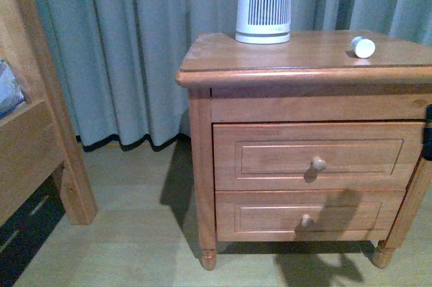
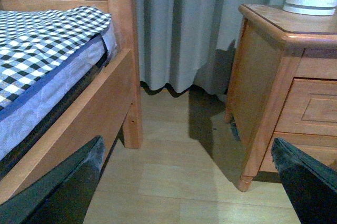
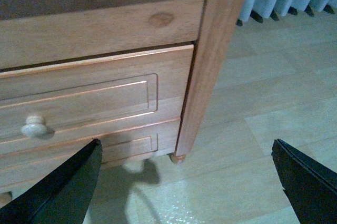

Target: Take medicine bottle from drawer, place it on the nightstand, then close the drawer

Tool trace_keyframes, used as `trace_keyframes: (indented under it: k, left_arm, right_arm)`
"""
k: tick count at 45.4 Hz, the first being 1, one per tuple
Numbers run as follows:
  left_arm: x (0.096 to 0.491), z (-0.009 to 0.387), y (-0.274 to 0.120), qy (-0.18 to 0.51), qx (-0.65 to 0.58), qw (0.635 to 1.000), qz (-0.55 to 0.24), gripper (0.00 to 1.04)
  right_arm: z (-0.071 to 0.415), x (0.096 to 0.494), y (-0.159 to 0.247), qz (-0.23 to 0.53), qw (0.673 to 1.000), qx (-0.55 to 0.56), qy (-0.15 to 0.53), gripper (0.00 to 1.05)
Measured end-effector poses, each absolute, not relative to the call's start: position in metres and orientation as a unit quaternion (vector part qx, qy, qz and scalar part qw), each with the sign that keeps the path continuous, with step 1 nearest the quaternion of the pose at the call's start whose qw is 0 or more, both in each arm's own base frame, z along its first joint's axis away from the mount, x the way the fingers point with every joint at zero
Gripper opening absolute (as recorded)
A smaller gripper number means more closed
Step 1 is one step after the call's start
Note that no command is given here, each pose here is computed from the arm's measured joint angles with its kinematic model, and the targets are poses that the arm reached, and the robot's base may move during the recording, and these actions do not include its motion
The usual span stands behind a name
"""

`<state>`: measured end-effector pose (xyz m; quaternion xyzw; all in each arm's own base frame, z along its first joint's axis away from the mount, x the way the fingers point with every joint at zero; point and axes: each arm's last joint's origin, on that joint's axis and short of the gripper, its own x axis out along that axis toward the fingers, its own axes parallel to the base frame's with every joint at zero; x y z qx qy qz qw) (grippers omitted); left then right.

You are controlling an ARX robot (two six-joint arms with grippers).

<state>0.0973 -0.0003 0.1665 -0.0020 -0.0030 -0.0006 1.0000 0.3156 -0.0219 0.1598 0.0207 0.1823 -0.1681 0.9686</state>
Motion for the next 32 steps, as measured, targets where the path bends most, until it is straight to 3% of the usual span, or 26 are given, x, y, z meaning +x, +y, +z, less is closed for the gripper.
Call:
trace_keyframes:
  k: [12, 23, 32]
  left_arm:
    - [0.097, 0.167, 0.0, -0.003, -0.002, 1.0, -0.001, 0.98]
    - [0.097, 0.167, 0.0, -0.003, -0.002, 1.0, -0.001, 0.98]
    - [0.097, 0.166, 0.0, -0.003, -0.002, 1.0, -0.001, 0.98]
  right_arm:
    - [0.208, 0.196, -0.006, -0.118, 0.984, 0.023, 0.129, 0.98]
    - [0.194, 0.118, 0.015, -0.101, 0.992, 0.008, 0.077, 0.98]
    - [0.176, 0.098, 0.014, -0.095, 0.993, 0.033, 0.056, 0.98]
